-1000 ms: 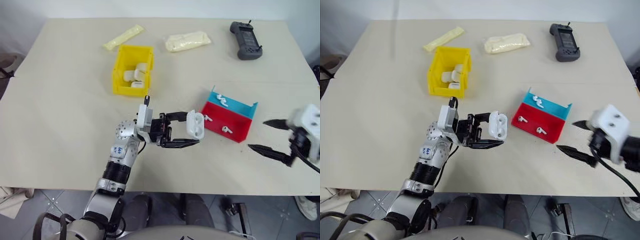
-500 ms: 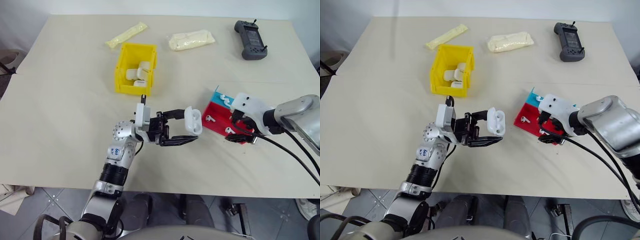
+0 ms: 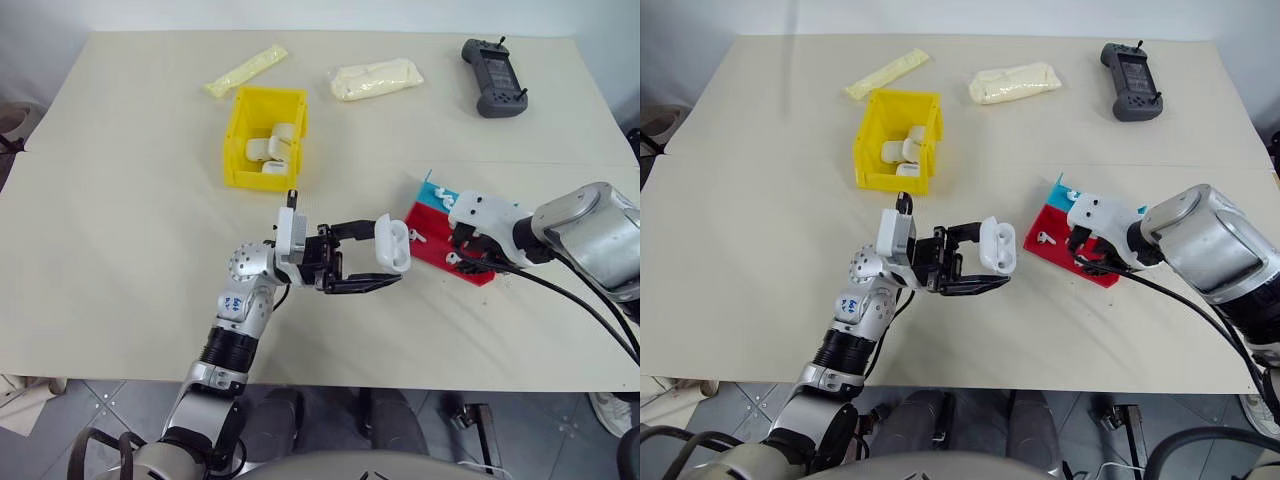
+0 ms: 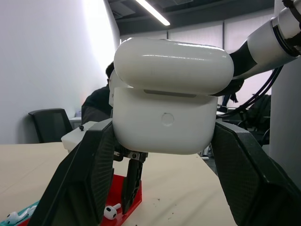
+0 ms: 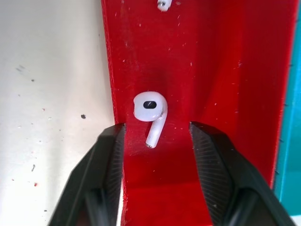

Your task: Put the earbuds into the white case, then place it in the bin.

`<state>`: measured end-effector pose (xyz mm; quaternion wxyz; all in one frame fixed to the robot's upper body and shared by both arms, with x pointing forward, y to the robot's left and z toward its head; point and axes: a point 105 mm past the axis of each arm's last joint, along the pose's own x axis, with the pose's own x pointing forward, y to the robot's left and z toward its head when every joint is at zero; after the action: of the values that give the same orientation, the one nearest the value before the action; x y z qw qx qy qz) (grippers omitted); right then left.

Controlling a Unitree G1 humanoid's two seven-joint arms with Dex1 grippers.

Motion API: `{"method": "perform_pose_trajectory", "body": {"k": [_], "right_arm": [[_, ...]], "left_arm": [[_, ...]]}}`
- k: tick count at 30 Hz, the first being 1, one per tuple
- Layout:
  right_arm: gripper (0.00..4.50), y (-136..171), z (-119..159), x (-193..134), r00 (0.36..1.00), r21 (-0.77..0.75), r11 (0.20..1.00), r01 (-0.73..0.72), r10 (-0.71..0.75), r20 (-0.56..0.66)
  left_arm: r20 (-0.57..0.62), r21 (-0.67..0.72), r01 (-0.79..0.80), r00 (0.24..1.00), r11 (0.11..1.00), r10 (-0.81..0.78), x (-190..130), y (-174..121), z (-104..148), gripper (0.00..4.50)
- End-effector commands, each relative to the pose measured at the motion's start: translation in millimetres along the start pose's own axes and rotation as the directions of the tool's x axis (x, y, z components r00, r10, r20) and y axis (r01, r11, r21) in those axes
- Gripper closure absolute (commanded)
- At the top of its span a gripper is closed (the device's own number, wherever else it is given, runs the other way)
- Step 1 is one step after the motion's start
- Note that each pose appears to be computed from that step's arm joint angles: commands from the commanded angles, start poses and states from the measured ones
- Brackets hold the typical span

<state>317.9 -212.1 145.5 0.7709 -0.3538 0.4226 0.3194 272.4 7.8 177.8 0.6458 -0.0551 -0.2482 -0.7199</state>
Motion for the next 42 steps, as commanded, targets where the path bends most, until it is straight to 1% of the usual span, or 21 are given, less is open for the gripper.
{"method": "perform_pose_trajectory", "body": {"k": [1,16,21,24,28,34,38,39,42], "right_arm": [[2.23,-5,7,-5,0.999,-0.019,0.999,0.026,-0.026,0.021],[2.23,4,12,4,1.000,-0.044,0.999,-0.011,0.011,0.012],[2.23,5,8,7,1.000,-0.048,0.999,-0.013,0.013,-0.002],[2.77,5,8,7,1.000,-0.048,0.999,-0.014,0.014,-0.004],[3.98,4,9,7,1.000,-0.046,0.999,-0.010,0.010,0.003],[3.99,3,7,3,1.000,-0.038,0.999,0.010,-0.009,0.019],[3.99,0,7,-11,0.997,-0.021,0.999,0.029,-0.027,0.074],[3.99,0,7,-16,0.994,-0.012,0.999,0.032,-0.031,0.102],[3.99,7,17,-37,0.955,0.029,1.000,-0.003,-0.006,0.296]], "left_arm": [[0.020,0.035,0.012,1.000,0.999,-0.013,4,-2,8,1.75],[0.019,0.038,0.009,1.000,0.999,-0.010,4,-2,10,1.75],[0.018,0.040,0.007,1.000,0.999,-0.008,4,-2,10,1.75],[0.018,0.042,0.005,1.000,0.999,-0.005,4,-2,10,1.75],[0.018,0.043,0.005,1.000,0.999,-0.006,5,-2,10,1.75],[0.007,0.032,0.012,1.000,0.999,-0.012,3,-3,9,1.75],[-0.004,0.009,0.024,1.000,1.000,-0.024,0,-3,10,1.75],[-0.007,0.007,0.029,1.000,1.000,-0.029,0,-3,9,1.75],[-0.013,-0.010,-0.014,1.000,1.000,0.014,-3,2,10,1.75]]}}
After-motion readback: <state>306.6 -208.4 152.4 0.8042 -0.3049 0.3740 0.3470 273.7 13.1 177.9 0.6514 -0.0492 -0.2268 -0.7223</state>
